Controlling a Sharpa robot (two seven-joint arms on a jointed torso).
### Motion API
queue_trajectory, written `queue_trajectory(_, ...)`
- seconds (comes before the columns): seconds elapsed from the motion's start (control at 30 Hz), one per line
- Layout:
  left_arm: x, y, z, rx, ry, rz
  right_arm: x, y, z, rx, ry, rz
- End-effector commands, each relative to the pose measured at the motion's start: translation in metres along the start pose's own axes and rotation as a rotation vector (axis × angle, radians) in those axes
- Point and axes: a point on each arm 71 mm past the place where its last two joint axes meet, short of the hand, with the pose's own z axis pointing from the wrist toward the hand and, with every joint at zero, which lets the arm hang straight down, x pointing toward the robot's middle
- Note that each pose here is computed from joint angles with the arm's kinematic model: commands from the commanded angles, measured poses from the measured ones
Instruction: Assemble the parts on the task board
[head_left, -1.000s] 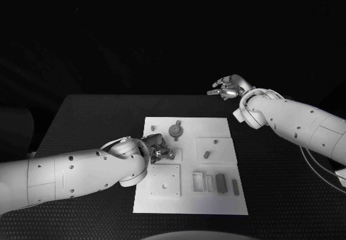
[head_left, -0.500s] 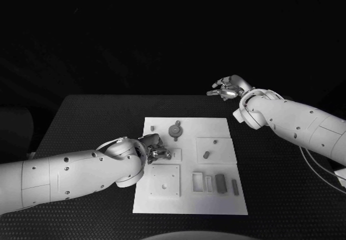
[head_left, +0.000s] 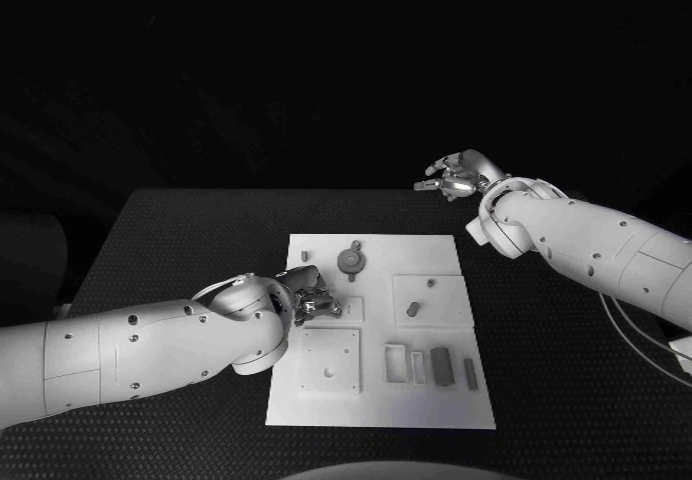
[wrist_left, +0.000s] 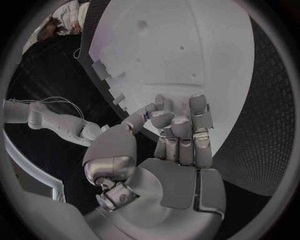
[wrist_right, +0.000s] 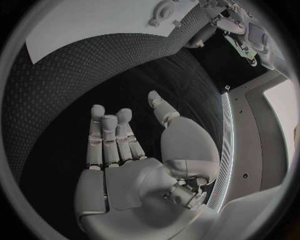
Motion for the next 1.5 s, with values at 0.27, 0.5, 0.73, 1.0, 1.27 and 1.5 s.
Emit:
queue_trajectory(0.27, 0.0004, 0.0005, -0.0003, -0.002, -0.015, 0.006, 0.0012, -0.001, 0.0001, 0.002, 0.014, 0.001)
queue_trajectory(0.5, 0.0009, -0.0022, -0.0008, 0.003, -0.016, 0.02, 0.0011, -0.002, 0.0004, 0.006, 0.015, 0.0)
queue_trajectory(0.73, -0.0004, -0.0023, 0.0003, 0.002, -0.033, 0.027, 0.0017, -0.0021, 0.0006, 0.008, 0.017, 0.001)
queue_trajectory(1.0, -0.0023, -0.0006, 0.0031, -0.006, -0.045, 0.025, 0.0024, -0.0025, 0.0007, 0.009, 0.017, 0.002)
queue_trajectory(1.27, -0.0025, 0.001, 0.0039, -0.013, -0.041, 0.022, 0.0027, -0.0028, 0.0007, 0.011, 0.017, 0.002)
queue_trajectory(1.5, -0.003, 0.0023, 0.0036, -0.016, -0.042, 0.02, 0.0029, -0.0027, 0.0007, 0.011, 0.019, 0.002)
